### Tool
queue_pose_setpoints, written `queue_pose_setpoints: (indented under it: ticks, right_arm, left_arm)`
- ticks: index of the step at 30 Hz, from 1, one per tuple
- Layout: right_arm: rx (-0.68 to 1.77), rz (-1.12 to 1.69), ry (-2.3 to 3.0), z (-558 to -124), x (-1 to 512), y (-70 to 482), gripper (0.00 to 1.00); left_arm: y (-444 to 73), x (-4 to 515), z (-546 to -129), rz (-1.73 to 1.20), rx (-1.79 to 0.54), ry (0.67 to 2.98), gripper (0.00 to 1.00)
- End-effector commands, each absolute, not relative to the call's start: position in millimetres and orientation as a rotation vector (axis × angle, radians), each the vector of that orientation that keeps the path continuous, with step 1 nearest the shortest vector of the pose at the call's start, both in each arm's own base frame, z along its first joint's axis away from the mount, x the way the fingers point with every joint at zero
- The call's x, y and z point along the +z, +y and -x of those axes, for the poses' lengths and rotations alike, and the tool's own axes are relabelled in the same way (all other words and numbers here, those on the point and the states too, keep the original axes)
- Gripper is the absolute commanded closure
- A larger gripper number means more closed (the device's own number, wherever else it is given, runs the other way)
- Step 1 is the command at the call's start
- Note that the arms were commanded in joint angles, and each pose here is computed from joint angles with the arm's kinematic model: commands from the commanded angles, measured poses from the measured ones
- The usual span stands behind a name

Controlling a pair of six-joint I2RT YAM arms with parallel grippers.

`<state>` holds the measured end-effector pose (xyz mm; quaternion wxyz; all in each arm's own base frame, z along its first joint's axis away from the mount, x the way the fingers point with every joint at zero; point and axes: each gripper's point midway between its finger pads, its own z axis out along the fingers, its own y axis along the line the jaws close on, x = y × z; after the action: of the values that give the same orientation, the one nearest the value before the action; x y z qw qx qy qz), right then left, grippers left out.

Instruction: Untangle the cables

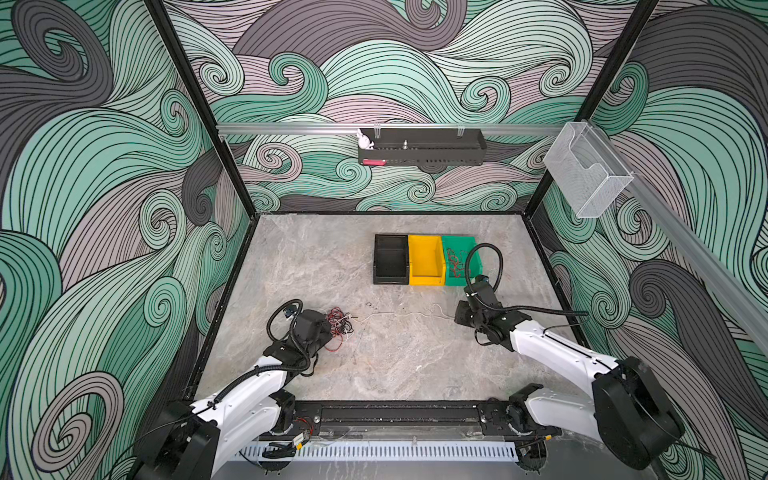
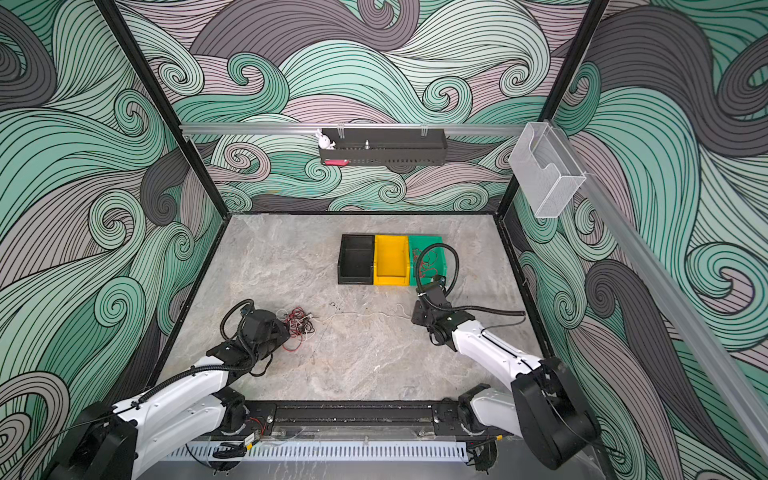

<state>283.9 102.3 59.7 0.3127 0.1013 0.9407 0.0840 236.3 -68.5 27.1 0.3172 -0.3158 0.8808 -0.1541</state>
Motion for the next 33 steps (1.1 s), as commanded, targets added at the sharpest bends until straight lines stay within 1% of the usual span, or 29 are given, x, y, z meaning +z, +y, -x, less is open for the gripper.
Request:
queue_pose_setpoints:
  ticks: [1,7,11,14,17,21,23,28,33]
  right_arm:
    - [0.273,-0.298,2.478,-282.9,62.0,98.9,0.92]
    - [0.309,-0.296,2.488,-282.4,62.2,100.2,0.91]
    - [0.262,-0.348,2.474,-284.7,65.5,81.3,0.92]
    - [0.258,-0.407,2.480,-284.9,65.0,65.8,0.92]
    - [0.263,-0.461,2.480,-285.5,65.0,53.4,0.92]
    - [0.276,-0.502,2.469,-285.2,65.1,44.9,0.92]
    - [0.261,-0.526,2.463,-285.0,65.1,38.0,0.92]
    - [0.312,-0.575,2.430,-285.7,72.4,28.8,0.92]
    - [0.492,-0.523,2.414,-289.4,79.0,53.1,0.90]
  left_arm:
    - [-60.9,24.8,-234.3,0.847,-0.363,2.319,0.58]
    - [-60.6,27.3,-235.5,0.847,-0.369,2.318,0.60]
    - [-56.4,30.0,-235.0,0.853,-0.362,2.317,0.63]
    - [-54.7,29.0,-234.1,0.869,-0.382,2.315,0.67]
    - [-52.4,26.1,-233.8,0.891,-0.392,2.327,0.75]
    - [-55.3,20.3,-234.7,0.902,-0.434,2.352,0.82]
    - [-54.5,18.1,-234.3,0.910,-0.432,2.362,0.84]
    - [-56.3,22.1,-235.1,0.898,-0.463,2.357,0.84]
    - [-65.5,31.1,-240.5,0.858,-0.525,2.354,0.81]
